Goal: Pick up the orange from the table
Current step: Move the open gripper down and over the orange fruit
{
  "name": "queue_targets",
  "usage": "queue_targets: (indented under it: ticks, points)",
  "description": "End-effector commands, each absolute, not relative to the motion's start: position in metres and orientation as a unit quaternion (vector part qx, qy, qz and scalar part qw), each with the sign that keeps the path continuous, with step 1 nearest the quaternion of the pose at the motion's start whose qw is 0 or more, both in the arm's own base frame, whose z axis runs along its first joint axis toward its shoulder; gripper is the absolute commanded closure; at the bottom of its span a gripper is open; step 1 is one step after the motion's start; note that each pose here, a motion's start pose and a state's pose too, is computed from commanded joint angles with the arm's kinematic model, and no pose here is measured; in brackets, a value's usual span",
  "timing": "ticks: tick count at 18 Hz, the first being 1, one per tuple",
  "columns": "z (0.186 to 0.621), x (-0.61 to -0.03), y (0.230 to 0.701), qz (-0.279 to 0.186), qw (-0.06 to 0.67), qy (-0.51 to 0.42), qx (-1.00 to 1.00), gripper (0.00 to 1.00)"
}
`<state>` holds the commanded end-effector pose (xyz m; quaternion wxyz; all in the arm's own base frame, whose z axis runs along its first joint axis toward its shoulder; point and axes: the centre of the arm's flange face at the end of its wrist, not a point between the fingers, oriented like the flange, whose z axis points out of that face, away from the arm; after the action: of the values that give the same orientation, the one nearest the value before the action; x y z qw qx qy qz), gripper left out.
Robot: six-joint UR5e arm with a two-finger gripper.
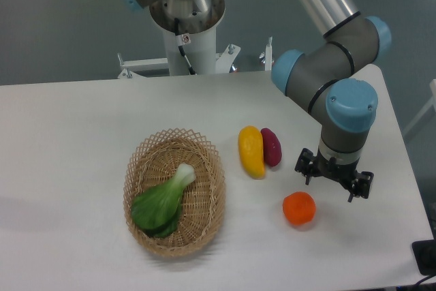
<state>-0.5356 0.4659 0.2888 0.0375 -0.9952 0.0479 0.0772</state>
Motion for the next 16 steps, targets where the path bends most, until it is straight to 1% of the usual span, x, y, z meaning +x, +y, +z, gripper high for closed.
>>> queue_targets:
  ticks: [6,8,11,16]
  points:
    - [0.286,-0.532,0.466,0.072,0.036,0.044,-0.996,0.0]
    - [0.276,-0.526,0.466,0.063,0.037,0.012,-0.997,0.0]
    - [0.269,-0.524,0.468,0.063,0.039,0.007,-0.997,0.0]
    - [0.244,-0.508,0.491,0.049,0.031,0.028,-0.998,0.0]
